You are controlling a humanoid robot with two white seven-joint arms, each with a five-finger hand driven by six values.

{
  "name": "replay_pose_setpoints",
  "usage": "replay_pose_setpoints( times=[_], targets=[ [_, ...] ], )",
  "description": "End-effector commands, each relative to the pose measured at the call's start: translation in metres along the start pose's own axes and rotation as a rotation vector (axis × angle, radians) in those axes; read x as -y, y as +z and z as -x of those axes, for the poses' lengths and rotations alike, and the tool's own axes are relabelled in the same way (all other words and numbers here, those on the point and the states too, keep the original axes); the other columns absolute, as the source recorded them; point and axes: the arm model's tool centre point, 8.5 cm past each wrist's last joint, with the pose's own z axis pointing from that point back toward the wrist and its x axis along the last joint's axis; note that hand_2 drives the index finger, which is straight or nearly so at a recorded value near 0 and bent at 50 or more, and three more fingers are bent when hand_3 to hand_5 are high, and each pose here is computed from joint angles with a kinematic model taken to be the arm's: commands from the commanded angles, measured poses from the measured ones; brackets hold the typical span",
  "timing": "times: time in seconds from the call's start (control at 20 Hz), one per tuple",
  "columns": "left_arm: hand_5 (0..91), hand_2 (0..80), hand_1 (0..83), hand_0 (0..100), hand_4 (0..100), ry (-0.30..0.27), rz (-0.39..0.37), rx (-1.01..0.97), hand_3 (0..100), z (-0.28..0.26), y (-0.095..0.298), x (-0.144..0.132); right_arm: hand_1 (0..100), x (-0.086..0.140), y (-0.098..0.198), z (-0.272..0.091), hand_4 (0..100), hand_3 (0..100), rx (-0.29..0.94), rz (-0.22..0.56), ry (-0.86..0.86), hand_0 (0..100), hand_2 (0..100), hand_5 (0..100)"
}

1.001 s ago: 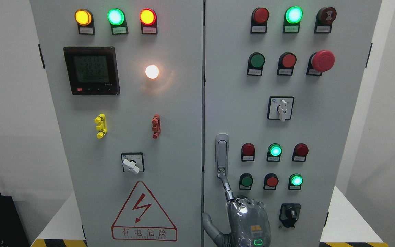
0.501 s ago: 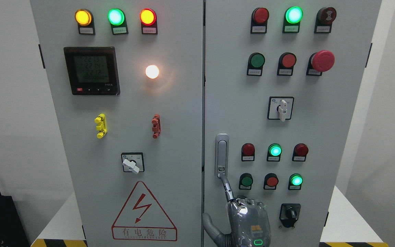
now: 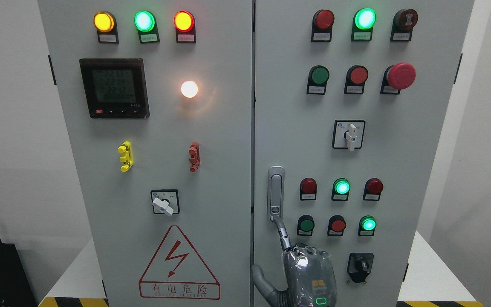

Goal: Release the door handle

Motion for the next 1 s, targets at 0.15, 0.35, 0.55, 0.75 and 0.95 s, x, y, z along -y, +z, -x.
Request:
replay_pose_setpoints(
  times=[0.15,0.35,0.55,0.75,0.95],
  targets=[
    [0.0,0.0,38.9,12,0,0.001,0.000,-0.006,0,0.0012,0.0002,0.0001,34,-0.0011,0.0010,0.0005,88,100,-0.002,-0.006,0.001,29,0,100],
    [0.0,0.0,38.9,12,0,0.001,0.000,-0.006,0,0.0012,0.0002,0.0001,34,-0.0022,0.0005,0.0003,88,100,-0.001,-0.021,0.001,29,0,100],
    [0.0,0.0,38.9,12,0,0.001,0.000,-0.006,0,0.0012,0.0002,0.0001,34,-0.0027,0.0010,0.0005,88,100,-0.002,-0.024,0.001,29,0,100],
    [0.0,0.0,38.9,12,0,0.001,0.000,-0.006,0,0.0012,0.0002,0.0001,34,-0.0027,0.0010,-0.0005,88,100,-0.001,-0.024,0.000,29,0,100],
    [0.0,0.0,38.9,12,0,0.001,0.000,-0.006,0,0.0012,0.0002,0.0001,34,-0.0032,0.0016,0.0000,88,100,-0.001,-0.025,0.002,30,0,100]
  ],
)
